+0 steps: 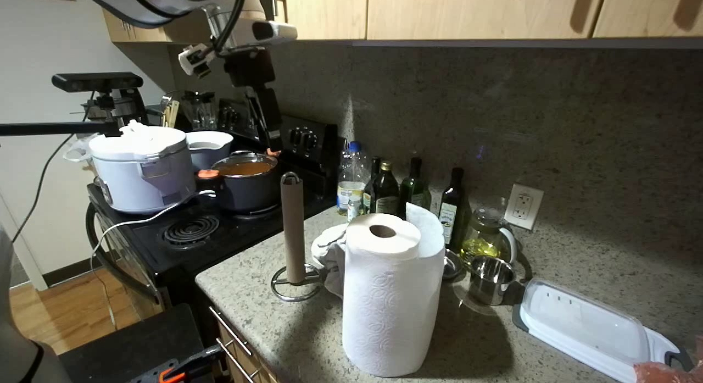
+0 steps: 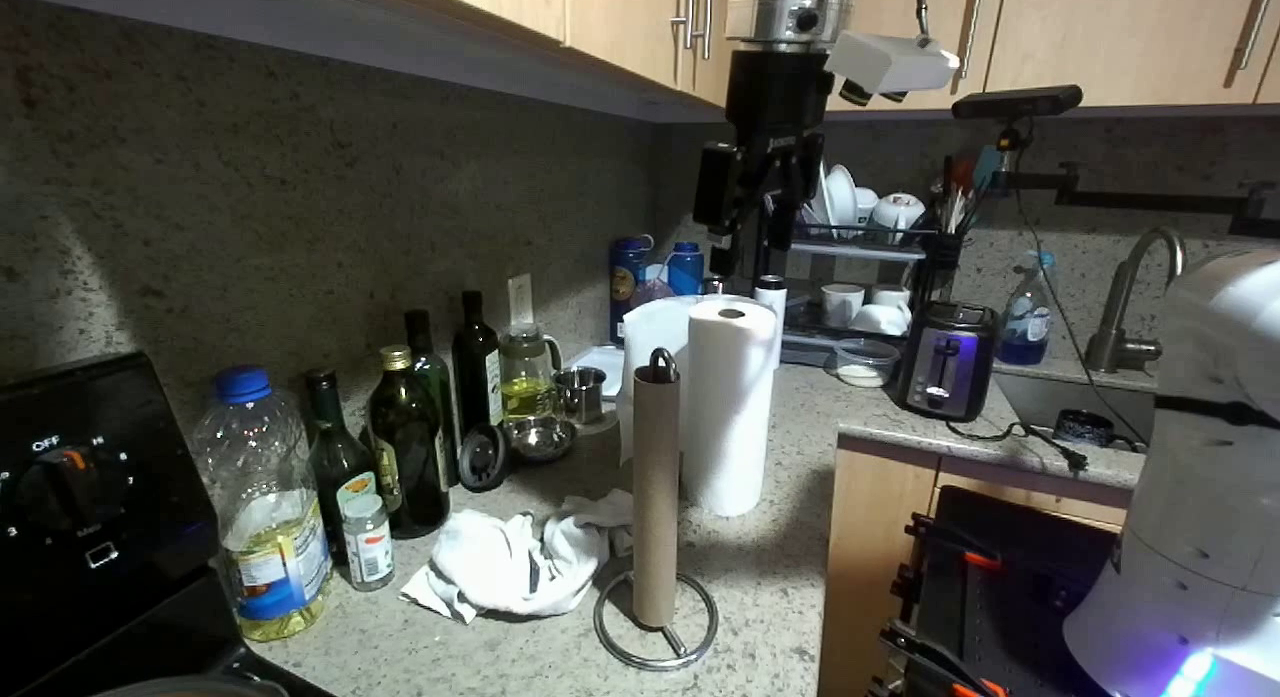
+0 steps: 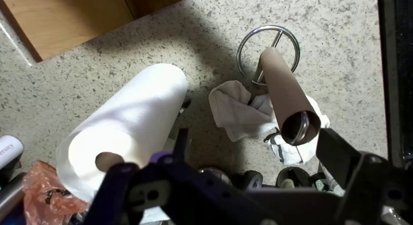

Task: Remove the empty paper roll off of the holder then put the empty paper roll on the holder

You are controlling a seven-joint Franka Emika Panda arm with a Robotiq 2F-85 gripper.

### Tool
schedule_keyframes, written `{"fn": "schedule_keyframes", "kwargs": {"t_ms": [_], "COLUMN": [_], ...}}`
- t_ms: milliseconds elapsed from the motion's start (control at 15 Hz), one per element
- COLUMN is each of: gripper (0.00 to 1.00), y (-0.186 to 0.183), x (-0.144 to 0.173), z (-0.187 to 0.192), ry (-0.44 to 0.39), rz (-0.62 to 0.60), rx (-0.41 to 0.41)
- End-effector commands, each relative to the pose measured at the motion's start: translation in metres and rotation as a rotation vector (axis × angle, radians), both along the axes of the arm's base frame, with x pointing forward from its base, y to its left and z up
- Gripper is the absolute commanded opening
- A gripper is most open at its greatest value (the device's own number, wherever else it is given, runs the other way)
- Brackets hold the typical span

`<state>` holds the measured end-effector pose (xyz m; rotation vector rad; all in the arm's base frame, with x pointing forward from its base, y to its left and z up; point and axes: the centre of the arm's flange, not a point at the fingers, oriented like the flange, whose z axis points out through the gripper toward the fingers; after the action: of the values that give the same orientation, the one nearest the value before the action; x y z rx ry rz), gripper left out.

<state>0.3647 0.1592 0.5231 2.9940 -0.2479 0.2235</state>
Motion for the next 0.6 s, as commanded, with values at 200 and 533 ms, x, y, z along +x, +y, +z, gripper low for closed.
{"fn": "schedule_keyframes", "kwargs": {"t_ms": [200,533], "gripper": [1.0,1.0], "y": [0.023,0.02], "x": [0.027,0.057], "z": [-0.023,-0.036], "ry": [0.004,0.029], "rz": [0.079,0.11], "rx": [0.054,0.082]}}
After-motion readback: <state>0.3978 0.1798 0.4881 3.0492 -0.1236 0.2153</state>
